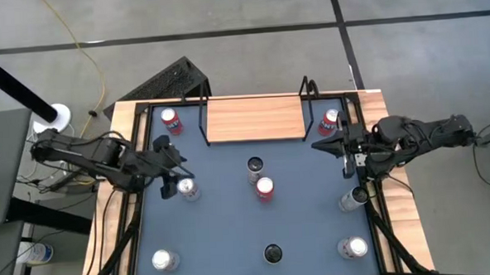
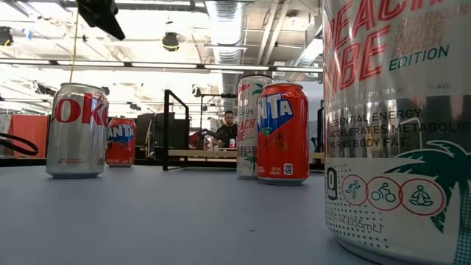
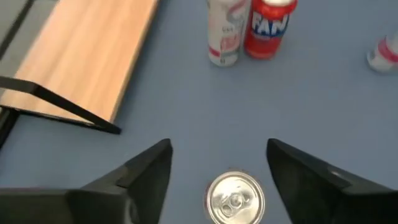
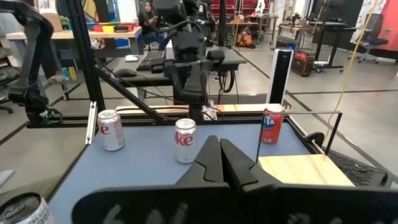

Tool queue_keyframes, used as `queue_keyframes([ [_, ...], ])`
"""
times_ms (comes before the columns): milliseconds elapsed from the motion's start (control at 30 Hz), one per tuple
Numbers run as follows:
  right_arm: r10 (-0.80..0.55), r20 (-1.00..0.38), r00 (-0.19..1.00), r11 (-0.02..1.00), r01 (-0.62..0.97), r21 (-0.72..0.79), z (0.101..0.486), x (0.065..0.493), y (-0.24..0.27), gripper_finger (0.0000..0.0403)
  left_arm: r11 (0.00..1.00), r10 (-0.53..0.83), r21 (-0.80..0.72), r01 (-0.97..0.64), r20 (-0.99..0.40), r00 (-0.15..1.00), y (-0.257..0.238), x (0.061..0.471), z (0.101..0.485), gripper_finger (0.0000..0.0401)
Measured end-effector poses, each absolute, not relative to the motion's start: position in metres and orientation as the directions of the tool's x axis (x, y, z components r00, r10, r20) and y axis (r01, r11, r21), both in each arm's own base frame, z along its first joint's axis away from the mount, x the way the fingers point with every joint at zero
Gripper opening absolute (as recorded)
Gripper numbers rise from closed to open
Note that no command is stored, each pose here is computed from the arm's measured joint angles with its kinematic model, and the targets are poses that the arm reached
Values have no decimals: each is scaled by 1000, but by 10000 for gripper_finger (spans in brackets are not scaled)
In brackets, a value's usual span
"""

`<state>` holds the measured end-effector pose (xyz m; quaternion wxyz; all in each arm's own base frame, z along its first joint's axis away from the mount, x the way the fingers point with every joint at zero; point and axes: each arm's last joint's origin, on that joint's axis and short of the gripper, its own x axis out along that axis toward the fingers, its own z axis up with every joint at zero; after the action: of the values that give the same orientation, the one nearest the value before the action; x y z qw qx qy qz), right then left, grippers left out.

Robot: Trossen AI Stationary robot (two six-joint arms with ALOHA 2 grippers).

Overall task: Place canned beverage on shelf
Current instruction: Put the top left silver soda can on the shelf

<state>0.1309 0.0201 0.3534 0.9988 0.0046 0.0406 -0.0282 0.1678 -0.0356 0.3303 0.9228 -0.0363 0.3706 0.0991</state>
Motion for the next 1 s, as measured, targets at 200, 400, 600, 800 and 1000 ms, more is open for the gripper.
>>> queue_keyframes([
  [200, -57, -90, 994, 998, 57, 2, 353, 131, 20, 0, 991, 118, 48, -126, -751, 649, -42, 184, 318, 299],
  [400, -58, -146, 988, 998, 57, -13, 347, 130, 20, 0, 996, 76, 34, -84, -824, 562, -47, 197, 302, 301],
  [600, -61, -218, 974, 998, 55, -33, 340, 129, 20, 0, 992, 118, 85, -89, -861, 496, -48, 204, 291, 301],
  [800, -64, -269, 961, 997, 53, -47, 335, 128, 19, 0, 992, 120, 82, -100, -875, 469, -48, 202, 284, 301],
  [1000, -65, -294, 954, 997, 52, -54, 332, 128, 19, 0, 990, 125, 81, -116, -885, 449, -46, 197, 260, 301],
])
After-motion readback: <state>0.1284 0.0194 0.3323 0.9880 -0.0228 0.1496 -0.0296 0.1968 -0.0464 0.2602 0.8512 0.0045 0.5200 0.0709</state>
